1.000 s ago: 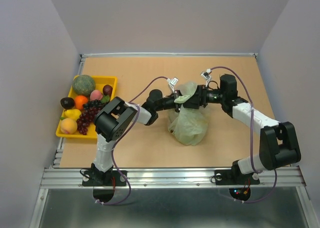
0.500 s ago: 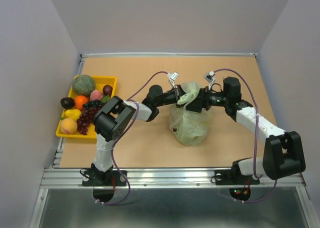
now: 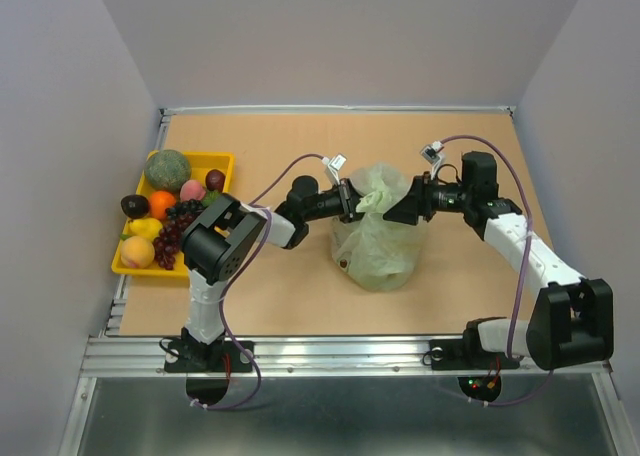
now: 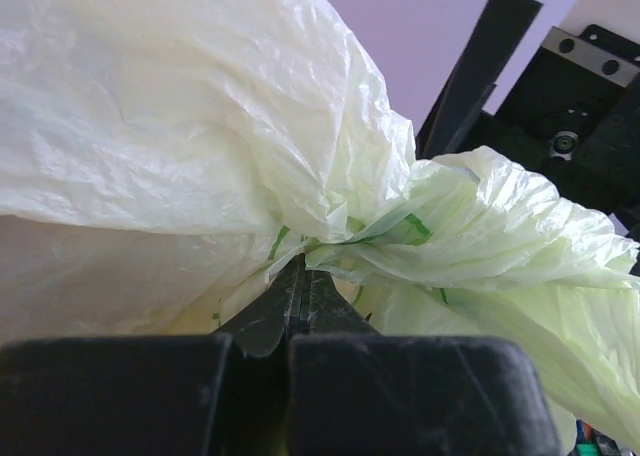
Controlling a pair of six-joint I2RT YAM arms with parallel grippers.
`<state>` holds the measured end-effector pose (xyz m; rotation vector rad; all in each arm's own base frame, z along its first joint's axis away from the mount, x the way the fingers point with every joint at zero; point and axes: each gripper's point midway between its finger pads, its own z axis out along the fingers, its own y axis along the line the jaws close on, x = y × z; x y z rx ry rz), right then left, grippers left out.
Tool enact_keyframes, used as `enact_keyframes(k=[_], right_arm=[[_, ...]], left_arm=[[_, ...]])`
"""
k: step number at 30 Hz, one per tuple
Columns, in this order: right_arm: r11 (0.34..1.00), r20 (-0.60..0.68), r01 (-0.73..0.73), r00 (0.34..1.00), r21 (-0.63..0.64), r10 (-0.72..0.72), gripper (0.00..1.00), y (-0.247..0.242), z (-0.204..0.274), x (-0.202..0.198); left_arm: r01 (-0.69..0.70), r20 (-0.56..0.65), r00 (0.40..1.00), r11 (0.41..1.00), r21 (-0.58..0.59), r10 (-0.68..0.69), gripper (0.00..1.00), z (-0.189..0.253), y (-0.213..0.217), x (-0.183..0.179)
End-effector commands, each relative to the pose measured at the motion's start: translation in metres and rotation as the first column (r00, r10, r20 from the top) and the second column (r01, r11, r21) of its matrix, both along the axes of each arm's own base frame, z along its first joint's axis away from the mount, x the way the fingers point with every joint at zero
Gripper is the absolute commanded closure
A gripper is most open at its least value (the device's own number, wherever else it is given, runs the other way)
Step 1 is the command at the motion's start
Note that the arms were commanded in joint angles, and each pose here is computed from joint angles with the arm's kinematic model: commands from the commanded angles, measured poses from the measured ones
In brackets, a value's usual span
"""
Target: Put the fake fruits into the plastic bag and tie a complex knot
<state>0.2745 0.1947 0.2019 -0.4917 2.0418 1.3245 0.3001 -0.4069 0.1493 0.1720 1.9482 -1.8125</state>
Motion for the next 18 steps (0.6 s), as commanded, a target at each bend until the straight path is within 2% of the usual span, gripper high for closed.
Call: enact_keyframes(k=[1, 3, 8, 15, 18], right_arm=[[0.997, 0.108, -0.076, 0.992, 0.035, 0.072, 0.34, 0.002, 0.034, -0.002], [0.993, 0.09, -0.11, 0.99, 0.052, 0.105, 0.47, 0.005, 0.032, -0.006], [0.988, 0.05, -0.14, 0.989, 0.068, 0.137, 0.64, 0.012, 0.025, 0.0], [0.981, 0.034, -0.185, 0.982, 0.059, 0.183, 0.7, 0.036, 0.019, -0.003], [0.981, 0.034, -0.189, 0.982, 0.042, 0.188, 0.7, 0.045, 0.013, -0.002]], left_arm=[[-0.001, 0.091, 0.996, 1.0, -0.024, 0.003, 1.0, 0.027, 0.0, -0.001], [0.013, 0.088, 0.996, 1.0, -0.026, -0.01, 1.0, 0.027, -0.005, -0.002], [0.112, 0.105, 0.989, 0.989, -0.092, -0.102, 1.0, 0.042, -0.022, -0.018], [0.204, 0.123, 0.976, 0.951, -0.234, -0.179, 1.0, 0.077, -0.032, -0.034], [0.23, 0.137, 0.97, 0.941, -0.247, -0.201, 1.0, 0.084, -0.037, -0.039]])
